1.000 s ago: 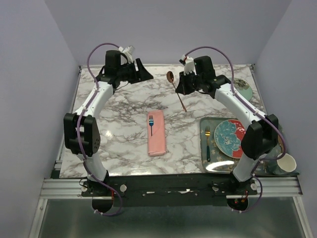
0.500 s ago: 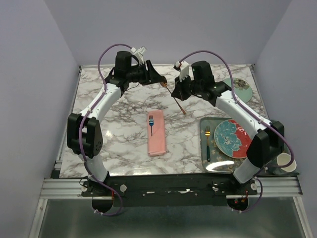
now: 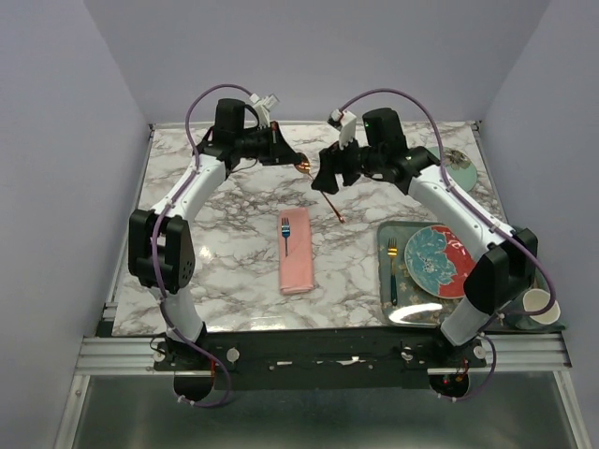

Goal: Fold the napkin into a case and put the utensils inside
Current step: Pass from the right arm to the left, then insert the spoon into the folded napkin.

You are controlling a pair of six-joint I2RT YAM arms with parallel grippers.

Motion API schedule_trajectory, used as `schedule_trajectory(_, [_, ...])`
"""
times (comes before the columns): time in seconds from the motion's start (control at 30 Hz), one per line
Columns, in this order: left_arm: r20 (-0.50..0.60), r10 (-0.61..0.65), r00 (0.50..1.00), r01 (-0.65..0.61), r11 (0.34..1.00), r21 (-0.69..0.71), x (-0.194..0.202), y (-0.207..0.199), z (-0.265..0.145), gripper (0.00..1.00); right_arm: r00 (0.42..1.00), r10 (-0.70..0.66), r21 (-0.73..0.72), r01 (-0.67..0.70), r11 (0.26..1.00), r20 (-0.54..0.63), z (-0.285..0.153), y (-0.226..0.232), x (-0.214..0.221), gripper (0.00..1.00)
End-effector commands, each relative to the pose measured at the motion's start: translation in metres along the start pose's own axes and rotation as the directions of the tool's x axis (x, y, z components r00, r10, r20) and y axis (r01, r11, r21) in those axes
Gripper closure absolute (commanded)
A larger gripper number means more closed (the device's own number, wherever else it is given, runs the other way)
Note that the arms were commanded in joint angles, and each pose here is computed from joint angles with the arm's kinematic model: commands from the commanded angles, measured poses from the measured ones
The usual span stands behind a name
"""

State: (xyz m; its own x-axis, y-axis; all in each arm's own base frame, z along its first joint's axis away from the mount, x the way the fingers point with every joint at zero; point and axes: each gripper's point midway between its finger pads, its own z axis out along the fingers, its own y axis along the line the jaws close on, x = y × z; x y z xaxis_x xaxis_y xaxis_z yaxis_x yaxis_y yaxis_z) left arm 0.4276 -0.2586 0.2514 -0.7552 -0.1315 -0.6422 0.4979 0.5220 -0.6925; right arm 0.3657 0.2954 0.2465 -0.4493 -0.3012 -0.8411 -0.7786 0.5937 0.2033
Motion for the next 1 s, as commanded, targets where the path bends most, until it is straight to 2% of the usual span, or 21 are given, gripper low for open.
schedule_trajectory(0.0, [-0.075, 0.170, 0.983, -0.154, 0.970, 0.187, 0.008, 0.003, -0.018, 1.00, 0.987, 0.130, -0.142, -0.142, 0.980, -0.091, -0.017, 0.006, 0.012, 0.08])
schedule_trajectory(0.03, [-0.087, 0.195, 0.977, -0.174, 0.964, 0.201, 0.008, 0.009, -0.018, 1.00, 0.981, 0.156, -0.163, -0.174, 0.971, -0.116, -0.022, 0.006, 0.017, 0.07])
schedule_trajectory(0.07, [-0.082, 0.303, 0.949, -0.277, 0.931, 0.236, 0.010, 0.012, -0.018, 1.00, 0.975, 0.186, -0.201, -0.207, 0.957, -0.117, -0.028, 0.001, 0.016, 0.06])
schedule_trajectory(0.1, [-0.140, 0.278, 0.950, -0.242, 0.942, 0.231, 0.023, 0.019, -0.023, 1.00, 0.966, 0.217, -0.206, -0.242, 0.948, -0.137, -0.028, -0.005, 0.021, 0.05])
schedule_trajectory(0.17, [-0.145, 0.422, 0.895, -0.376, 0.888, 0.264, 0.023, 0.032, -0.020, 1.00, 0.951, 0.267, -0.201, -0.295, 0.934, -0.157, -0.034, -0.016, 0.025, 0.03])
schedule_trajectory(0.23, [-0.188, 0.414, 0.891, -0.356, 0.892, 0.279, 0.031, 0.043, -0.020, 1.00, 0.941, 0.286, -0.205, -0.320, 0.925, -0.182, -0.034, -0.021, 0.032, 0.02])
schedule_trajectory(0.67, [-0.180, 0.504, 0.845, -0.437, 0.844, 0.313, 0.033, 0.102, 0.008, 1.00, 0.937, 0.288, -0.134, -0.317, 0.939, -0.200, -0.034, -0.039, 0.042, 0.00])
schedule_trajectory(0.97, [-0.196, 0.465, 0.863, -0.395, 0.865, 0.310, 0.033, 0.121, 0.023, 1.00, 0.934, 0.293, -0.132, -0.323, 0.937, -0.207, -0.035, -0.038, 0.044, 0.00])
